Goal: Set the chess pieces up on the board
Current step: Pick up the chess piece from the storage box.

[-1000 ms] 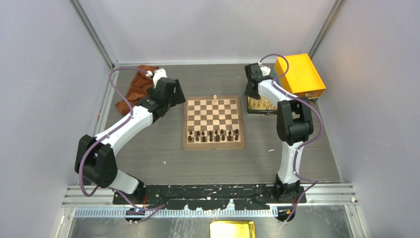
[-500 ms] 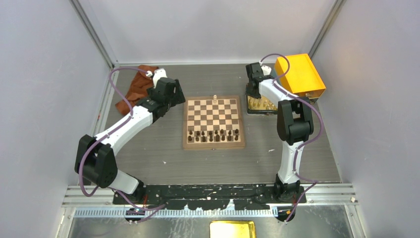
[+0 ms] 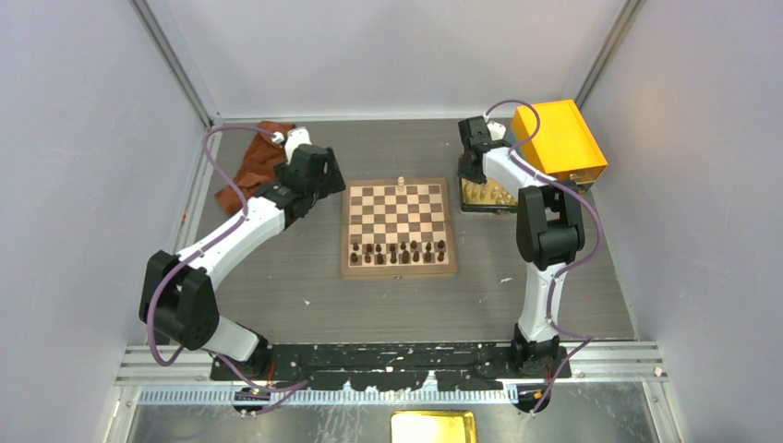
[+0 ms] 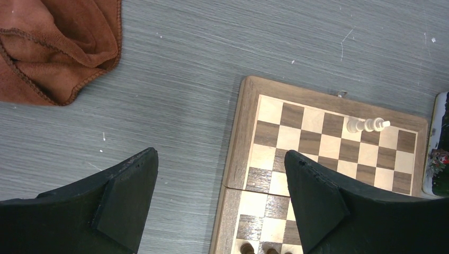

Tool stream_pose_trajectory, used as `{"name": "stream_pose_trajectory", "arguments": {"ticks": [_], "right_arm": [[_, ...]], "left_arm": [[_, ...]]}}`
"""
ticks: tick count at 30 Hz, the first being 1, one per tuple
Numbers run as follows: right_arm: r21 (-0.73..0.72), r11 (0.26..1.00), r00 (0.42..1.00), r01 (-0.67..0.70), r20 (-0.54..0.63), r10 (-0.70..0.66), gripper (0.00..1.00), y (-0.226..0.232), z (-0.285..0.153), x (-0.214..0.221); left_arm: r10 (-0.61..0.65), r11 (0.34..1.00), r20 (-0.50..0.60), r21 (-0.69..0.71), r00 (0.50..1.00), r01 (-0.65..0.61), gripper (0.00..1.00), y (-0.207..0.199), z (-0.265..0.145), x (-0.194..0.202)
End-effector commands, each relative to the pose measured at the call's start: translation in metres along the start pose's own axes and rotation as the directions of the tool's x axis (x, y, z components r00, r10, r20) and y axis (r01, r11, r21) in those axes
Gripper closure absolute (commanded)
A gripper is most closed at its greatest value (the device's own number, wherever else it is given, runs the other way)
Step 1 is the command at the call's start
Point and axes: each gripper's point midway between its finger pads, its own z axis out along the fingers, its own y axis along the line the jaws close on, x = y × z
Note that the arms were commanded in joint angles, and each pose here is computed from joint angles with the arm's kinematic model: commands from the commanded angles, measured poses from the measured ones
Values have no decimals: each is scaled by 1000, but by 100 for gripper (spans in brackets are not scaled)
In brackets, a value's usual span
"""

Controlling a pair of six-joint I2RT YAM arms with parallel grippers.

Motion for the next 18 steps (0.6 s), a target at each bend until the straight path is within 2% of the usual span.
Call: {"name": "stream_pose_trajectory", "arguments": {"ticks": [1,18], "right_arm": [[-45,998,995,-33,94,37,99,5,-28,-36],[-44,999,980,15,198,-6,99,11,-63,-57]], "left_arm": [[-44,999,63,28,997,42,10,-7,-12,-22],[-52,998,66,28,996,50,10,-5,-14,-22]]}}
